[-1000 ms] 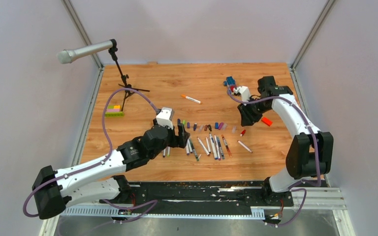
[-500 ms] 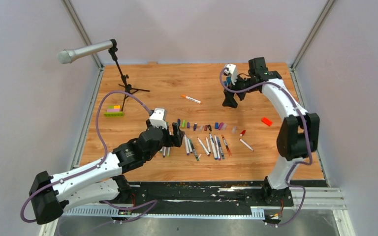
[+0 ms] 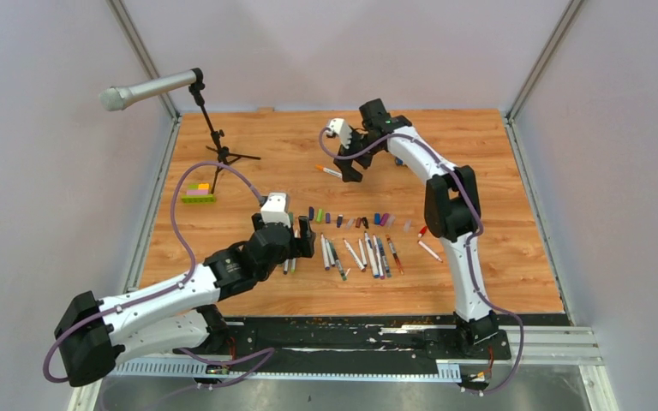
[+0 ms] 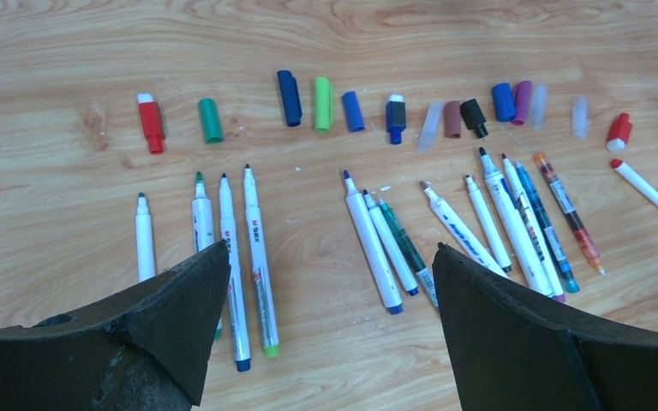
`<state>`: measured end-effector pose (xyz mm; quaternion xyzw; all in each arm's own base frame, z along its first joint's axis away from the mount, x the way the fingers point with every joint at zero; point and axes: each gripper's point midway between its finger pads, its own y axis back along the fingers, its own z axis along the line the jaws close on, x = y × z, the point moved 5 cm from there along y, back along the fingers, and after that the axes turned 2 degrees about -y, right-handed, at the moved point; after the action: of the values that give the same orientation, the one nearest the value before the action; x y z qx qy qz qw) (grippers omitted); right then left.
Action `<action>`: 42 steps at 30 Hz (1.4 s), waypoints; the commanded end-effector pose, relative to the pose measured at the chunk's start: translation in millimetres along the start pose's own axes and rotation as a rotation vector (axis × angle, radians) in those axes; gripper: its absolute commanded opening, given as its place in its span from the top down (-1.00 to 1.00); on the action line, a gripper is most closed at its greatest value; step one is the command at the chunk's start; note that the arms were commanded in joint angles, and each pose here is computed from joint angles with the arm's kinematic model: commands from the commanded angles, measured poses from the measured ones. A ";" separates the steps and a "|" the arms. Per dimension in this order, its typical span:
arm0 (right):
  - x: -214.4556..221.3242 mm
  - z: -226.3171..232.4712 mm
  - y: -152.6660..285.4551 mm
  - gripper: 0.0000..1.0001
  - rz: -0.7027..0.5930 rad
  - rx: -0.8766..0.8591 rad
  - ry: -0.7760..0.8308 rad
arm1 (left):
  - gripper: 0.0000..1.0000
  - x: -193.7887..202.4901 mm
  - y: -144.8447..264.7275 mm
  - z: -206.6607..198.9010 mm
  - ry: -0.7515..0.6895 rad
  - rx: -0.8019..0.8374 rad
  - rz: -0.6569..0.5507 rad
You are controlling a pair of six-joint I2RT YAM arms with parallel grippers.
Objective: Open the pen caps
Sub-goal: Pick up the pen from the center of the board.
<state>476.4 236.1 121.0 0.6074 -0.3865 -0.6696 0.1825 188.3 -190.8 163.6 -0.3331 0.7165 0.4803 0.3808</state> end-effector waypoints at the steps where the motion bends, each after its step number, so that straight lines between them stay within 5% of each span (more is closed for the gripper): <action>1: -10.9 -9.8 -20.1 -0.76 0.035 0.067 -0.032 | -0.87 -1.9 -4.9 7.8 0.026 -0.066 -0.036; 13: 3.2 -15.4 -64.8 -0.33 0.100 0.099 -0.109 | -0.87 2.1 -4.7 17.1 0.032 -0.101 -0.059; 31: 63.8 11.8 -38.1 0.99 0.369 -0.018 -0.088 | -0.86 2.5 2.8 17.8 0.106 -0.058 -0.088; 42: 125.8 3.8 22.0 1.00 0.584 -0.037 -0.098 | -0.86 5.0 11.9 21.0 0.172 -0.014 -0.115</action>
<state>469.2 186.2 69.9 0.5036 -0.5083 -0.6420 0.2755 178.9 -164.9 150.3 -0.3919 0.7130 0.4627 0.3521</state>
